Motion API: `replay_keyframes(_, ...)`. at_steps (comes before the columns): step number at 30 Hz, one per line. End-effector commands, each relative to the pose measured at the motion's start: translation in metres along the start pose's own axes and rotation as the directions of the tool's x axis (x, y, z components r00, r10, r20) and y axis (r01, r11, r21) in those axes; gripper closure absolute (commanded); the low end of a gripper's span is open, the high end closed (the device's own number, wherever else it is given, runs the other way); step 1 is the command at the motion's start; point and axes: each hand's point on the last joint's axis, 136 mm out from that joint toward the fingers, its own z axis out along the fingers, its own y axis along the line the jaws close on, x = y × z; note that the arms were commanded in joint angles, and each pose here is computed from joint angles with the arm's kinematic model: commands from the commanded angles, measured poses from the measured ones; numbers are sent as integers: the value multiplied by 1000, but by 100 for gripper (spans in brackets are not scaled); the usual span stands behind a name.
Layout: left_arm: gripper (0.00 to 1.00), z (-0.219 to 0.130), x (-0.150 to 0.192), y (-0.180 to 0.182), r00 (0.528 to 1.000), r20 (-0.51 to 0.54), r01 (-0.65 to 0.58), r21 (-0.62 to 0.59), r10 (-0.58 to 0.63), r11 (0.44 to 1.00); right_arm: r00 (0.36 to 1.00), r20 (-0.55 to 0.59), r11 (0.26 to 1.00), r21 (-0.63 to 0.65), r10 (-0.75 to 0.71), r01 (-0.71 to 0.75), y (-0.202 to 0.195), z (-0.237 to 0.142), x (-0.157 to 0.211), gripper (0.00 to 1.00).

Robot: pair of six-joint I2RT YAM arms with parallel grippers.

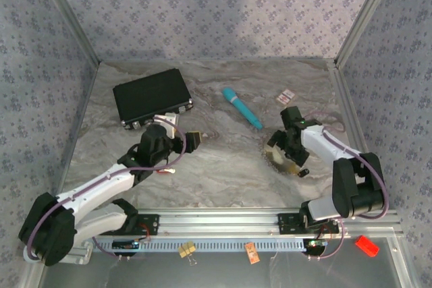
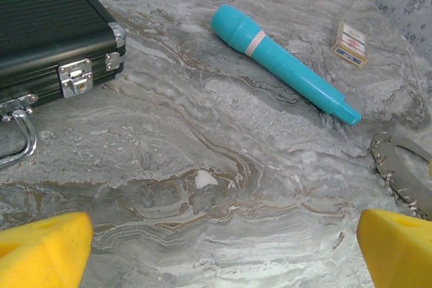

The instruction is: Put the keys on the keyring

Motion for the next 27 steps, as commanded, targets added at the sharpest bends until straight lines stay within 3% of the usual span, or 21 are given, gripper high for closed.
replay_keyframes(1, 0, -5, 0, 2, 1000, 13, -16, -10, 16, 1000, 999, -10, 998, 50, 36, -35, -23, 8, -2, 2)
replay_keyframes(12, 0, -7, 1, 2, 1000, 10, -9, -14, 9, 1000, 996, -82, 999, -47, -27, 23, 15, 25, 19, 2)
replay_keyframes(20, 0, -8, -1, 2, 1000, 13, -7, -14, 7, 1000, 988, -104, 982, -161, -113, 95, 56, 14, 37, 3)
replay_keyframes(23, 0, -9, -2, 2, 1000, 14, -7, -15, 7, 1000, 988, -35, 982, -117, -152, 147, 52, 3, 25, 4)
replay_keyframes(27, 0, -11, -2, 3, 1000, 16, -8, -20, 8, 1000, 969, 85, 970, 92, -233, 225, 19, -18, 2, 10)
